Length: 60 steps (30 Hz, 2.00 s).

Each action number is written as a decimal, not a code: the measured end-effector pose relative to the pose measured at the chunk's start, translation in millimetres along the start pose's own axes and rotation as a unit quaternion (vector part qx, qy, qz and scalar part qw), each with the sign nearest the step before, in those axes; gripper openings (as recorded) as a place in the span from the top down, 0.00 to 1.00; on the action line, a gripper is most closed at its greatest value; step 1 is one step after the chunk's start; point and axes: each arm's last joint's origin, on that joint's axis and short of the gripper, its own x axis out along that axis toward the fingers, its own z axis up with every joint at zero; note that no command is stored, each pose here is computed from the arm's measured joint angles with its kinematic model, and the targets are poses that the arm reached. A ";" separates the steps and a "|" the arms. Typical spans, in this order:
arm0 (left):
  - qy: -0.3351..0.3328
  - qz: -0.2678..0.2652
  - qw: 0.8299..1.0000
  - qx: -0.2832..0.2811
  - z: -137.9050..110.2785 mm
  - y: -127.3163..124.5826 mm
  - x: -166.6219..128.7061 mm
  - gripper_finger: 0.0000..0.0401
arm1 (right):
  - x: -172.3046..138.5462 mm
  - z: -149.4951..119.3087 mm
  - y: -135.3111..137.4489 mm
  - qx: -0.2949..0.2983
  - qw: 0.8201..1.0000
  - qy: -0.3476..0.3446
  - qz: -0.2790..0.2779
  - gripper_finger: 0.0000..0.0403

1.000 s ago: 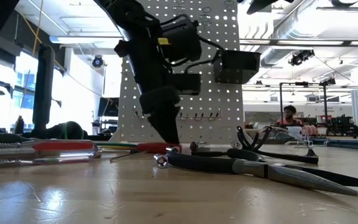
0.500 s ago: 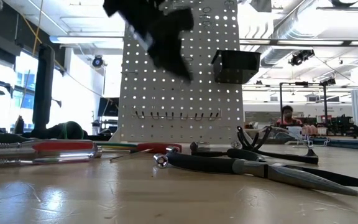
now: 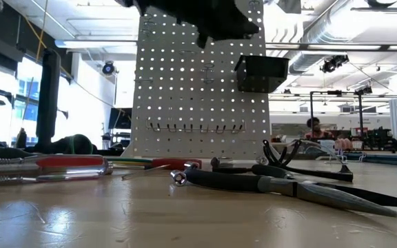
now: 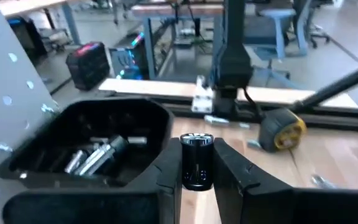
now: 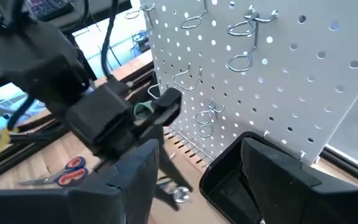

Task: Hang tools onto peg board
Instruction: Put the socket into the black bin on the peg board

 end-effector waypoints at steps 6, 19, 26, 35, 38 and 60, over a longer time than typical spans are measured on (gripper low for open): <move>-0.017 0.030 0.999 -0.029 -14.9 16.5 21.5 0.88 | 0.6 0.1 -0.8 0.011 1.000 -0.002 -0.006 0.44; -0.064 0.076 0.995 0.002 14.7 50.1 35.5 0.76 | 0.6 0.4 -0.6 0.027 1.000 -0.003 -0.006 0.44; -0.042 0.077 0.995 0.039 13.6 50.3 36.2 0.54 | 1.1 0.2 -0.2 0.034 0.999 -0.003 -0.006 0.44; -0.012 0.006 1.000 -0.012 40.0 39.9 -1.7 0.47 | 0.9 0.0 0.3 0.020 1.000 -0.003 -0.005 0.44; 0.017 -0.041 0.999 -0.023 52.1 34.9 -27.8 0.47 | 0.9 0.7 0.9 0.008 1.000 -0.006 -0.003 0.44; 0.267 -0.183 0.945 -0.050 -104.5 -34.2 -82.7 0.50 | 28.9 -18.5 24.1 -0.037 0.997 0.060 0.012 0.44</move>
